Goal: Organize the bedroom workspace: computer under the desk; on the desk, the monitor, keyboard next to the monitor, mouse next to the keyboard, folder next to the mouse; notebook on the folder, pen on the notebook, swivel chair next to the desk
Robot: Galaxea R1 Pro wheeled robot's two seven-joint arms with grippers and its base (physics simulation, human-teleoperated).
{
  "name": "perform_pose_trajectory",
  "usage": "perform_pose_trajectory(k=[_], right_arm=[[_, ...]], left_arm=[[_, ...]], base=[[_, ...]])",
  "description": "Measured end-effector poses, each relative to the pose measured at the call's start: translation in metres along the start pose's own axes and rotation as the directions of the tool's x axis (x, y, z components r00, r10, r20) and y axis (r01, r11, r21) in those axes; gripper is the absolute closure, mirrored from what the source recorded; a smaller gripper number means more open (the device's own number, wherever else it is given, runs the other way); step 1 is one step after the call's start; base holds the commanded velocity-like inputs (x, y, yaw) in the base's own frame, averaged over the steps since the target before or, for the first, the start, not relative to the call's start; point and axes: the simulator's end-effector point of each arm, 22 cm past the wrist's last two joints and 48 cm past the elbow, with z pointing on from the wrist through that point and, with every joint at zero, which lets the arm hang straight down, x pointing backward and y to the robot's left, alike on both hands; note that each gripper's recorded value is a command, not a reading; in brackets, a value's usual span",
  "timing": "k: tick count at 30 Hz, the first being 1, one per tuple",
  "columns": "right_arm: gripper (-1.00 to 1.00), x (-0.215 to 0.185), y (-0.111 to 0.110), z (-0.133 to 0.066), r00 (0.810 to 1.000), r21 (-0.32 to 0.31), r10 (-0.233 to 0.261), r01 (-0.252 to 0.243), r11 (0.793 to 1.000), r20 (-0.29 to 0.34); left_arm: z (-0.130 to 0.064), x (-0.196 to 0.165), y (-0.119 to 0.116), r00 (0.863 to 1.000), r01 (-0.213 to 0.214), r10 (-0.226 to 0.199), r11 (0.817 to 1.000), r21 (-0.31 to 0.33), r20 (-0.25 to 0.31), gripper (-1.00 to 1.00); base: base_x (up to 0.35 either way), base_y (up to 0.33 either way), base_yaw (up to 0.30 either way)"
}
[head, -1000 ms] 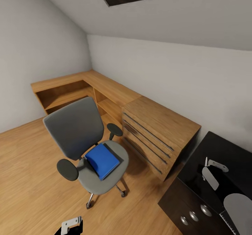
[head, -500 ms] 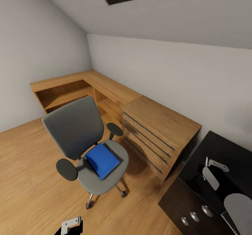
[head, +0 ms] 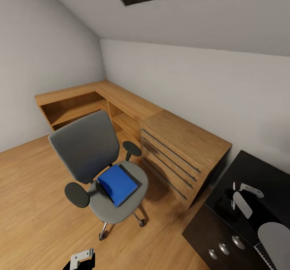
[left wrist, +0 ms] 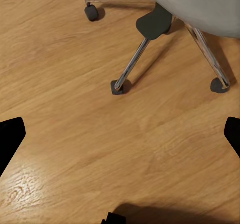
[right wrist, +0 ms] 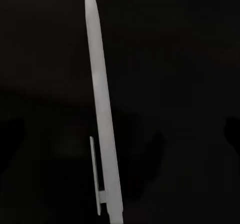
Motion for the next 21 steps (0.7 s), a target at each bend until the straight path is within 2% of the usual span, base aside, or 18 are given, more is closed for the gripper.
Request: perform_pose_trajectory(k=[9,10,11,17,18,21], right_arm=[[-1.00,-0.010,0.006,-0.004,1.000,-0.016,0.006,-0.005,1.000,0.021],[-1.00,-0.031,0.019,-0.013,0.998,-0.049,0.016,-0.013,0.999,0.063],[-1.00,-0.039,0.024,-0.017,0.997,-0.061,0.020,-0.015,0.998,0.078],[-1.00,-0.075,0.052,-0.045,0.990,-0.136,0.020,-0.001,0.991,0.137],[-1.00,-0.084,0.063,-0.056,0.988,-0.165,0.017,0.008,0.986,0.152],[-1.00,-0.088,0.081,-0.073,0.986,-0.209,0.012,0.024,0.978,0.167]], left_arm=[[0.000,0.000,0.001,1.000,0.000,0.000,1.000,-0.001,0.000,-1.00],[0.000,0.000,0.001,1.000,-0.001,0.001,1.000,-0.001,0.000,-1.00],[0.000,0.000,0.001,1.000,-0.001,0.001,1.000,-0.001,0.000,-1.00],[0.000,0.000,0.002,1.000,-0.001,0.001,1.000,-0.002,0.000,-1.00],[0.000,0.000,0.002,1.000,-0.001,0.001,1.000,-0.002,0.000,-1.00],[0.000,0.000,0.002,1.000,-0.001,0.001,1.000,-0.003,0.000,-1.00]], base=[[0.000,0.000,0.000],[0.000,0.000,0.000],[0.000,0.000,0.000],[0.000,0.000,0.000],[0.000,0.000,0.000],[0.000,0.000,0.016]])
